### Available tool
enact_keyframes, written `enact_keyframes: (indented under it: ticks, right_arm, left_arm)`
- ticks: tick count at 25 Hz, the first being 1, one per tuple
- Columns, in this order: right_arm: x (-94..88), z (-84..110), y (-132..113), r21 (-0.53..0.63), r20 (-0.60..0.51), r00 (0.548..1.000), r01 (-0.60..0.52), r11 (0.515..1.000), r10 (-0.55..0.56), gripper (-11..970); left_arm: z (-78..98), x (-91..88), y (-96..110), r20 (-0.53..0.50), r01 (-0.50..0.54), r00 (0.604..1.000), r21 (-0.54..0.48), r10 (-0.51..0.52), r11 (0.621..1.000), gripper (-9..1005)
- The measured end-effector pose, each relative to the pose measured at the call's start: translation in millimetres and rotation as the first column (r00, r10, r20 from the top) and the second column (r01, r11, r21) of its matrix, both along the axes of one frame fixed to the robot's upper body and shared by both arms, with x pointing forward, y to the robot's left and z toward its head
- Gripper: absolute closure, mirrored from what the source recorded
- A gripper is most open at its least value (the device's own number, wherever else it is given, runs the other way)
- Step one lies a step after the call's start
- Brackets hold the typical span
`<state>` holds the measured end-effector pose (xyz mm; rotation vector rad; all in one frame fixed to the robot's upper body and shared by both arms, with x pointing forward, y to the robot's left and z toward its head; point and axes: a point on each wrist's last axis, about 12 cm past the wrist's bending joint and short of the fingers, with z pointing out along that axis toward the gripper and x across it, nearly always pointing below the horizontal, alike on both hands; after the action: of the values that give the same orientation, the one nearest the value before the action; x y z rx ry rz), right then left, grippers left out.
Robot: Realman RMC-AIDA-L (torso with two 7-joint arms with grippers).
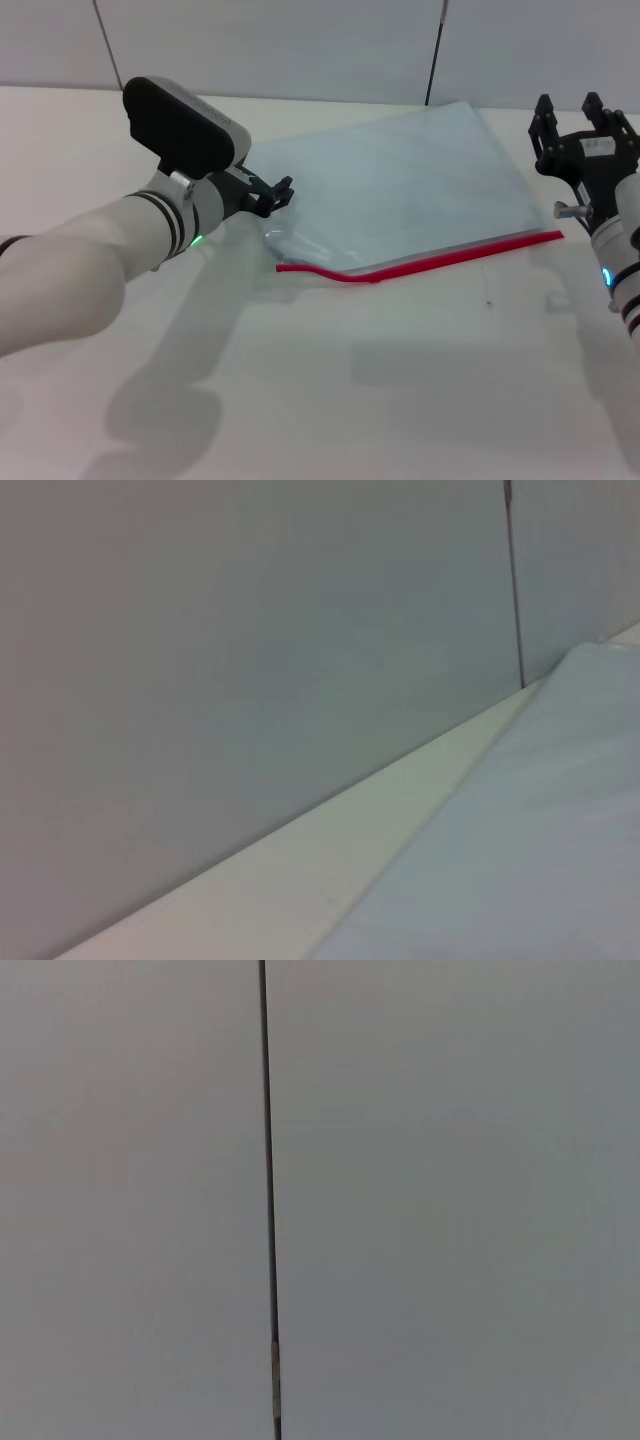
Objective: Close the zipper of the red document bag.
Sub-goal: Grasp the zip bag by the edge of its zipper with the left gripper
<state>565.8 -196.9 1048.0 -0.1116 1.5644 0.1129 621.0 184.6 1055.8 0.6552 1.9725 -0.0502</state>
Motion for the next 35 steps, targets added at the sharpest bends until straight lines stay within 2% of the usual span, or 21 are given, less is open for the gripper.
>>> enact_keyframes:
  ticks: [12,35]
  right_arm:
    - [0.2,0.4,1,0.001,0.001,1.0,-0.003,1.0,0.003,417]
    - [3.3,2.2,5,0.002,-0.004,1.0,-0.017,1.0,0.017,418]
  left_arm:
    - [-3.6,6.5,-6,-0.057,0.025,0.998,0.05,-0.022,0.998,247]
    - [2.8,16.0,-14,-0.059,0.05,0.997,0.076,-0.045,0.996,248]
